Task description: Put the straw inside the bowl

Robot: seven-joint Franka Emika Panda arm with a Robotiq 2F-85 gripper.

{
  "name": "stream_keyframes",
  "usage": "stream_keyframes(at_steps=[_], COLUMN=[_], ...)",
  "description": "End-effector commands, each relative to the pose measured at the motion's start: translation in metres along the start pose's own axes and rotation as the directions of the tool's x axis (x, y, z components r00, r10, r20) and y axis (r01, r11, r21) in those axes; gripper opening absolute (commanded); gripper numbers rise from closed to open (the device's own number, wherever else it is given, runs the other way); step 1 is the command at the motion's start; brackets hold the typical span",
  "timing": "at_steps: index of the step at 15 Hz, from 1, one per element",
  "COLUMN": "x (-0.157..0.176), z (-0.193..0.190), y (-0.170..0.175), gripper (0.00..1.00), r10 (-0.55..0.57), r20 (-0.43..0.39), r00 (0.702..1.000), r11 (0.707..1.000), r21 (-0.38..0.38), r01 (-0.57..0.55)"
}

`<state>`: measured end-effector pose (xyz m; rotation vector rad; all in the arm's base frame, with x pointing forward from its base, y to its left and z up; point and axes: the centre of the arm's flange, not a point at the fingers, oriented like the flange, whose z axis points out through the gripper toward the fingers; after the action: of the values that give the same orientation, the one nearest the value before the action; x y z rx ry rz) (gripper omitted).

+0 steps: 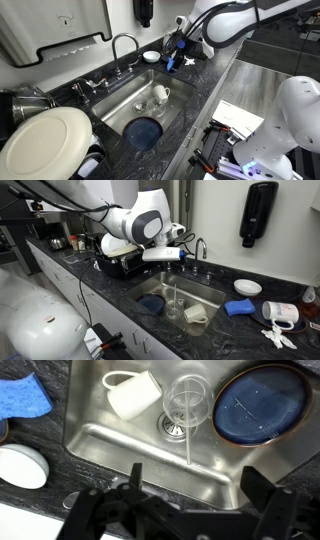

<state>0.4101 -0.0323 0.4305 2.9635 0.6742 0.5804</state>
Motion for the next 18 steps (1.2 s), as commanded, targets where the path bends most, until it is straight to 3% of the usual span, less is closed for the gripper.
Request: stream_keyframes(at_steps=[1,10,11,12,18], x=[0.017,0.037,0.036,0.024,0.036], z=[0.047,0.132,0.136,0.113,0.136], y=[-0.008,-0.033,-0.032,-0.040,-0.044], gripper=[1.00,1.00,1.00,1.00,1.00], r10=[-0.057,-0.150,-0.158,-0.128,-0.155], r20=[-0.011,-0.001,0.025,0.009,0.012], r00=[0.998,0.989,0.987,0.992,0.988], r11=[0.998,0.987,0.984,0.990,0.984], r21=[0.024,0.062,0.090,0.069,0.085], r01=[0.057,0.149,0.155,0.127,0.154])
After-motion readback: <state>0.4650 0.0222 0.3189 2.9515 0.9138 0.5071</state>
